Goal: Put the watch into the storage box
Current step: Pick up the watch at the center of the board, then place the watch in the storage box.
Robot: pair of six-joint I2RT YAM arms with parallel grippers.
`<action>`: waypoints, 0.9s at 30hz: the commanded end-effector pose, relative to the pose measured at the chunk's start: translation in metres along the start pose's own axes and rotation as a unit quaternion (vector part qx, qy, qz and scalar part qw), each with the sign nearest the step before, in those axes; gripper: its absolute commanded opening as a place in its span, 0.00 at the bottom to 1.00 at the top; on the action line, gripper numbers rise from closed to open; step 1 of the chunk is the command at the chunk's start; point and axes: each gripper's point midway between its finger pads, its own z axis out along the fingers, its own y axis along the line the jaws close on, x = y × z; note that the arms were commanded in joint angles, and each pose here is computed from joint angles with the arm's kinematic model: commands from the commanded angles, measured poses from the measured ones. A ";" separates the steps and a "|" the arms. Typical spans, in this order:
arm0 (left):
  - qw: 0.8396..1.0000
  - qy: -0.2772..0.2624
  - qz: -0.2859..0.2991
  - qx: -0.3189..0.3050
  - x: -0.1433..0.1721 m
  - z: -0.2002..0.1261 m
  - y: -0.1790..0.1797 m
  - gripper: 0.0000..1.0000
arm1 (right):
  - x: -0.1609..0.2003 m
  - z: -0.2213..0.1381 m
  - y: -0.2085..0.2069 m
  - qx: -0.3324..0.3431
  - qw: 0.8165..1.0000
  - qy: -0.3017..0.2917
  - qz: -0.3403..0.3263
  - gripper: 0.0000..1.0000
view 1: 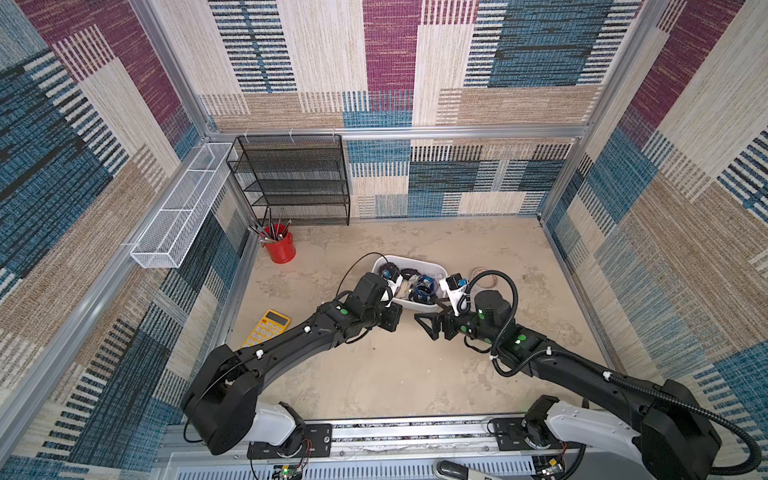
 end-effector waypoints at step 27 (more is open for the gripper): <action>0.990 0.060 0.074 -0.104 -0.062 0.094 0.060 0.00 | 0.002 0.000 -0.016 0.036 0.998 -0.021 0.041 1.00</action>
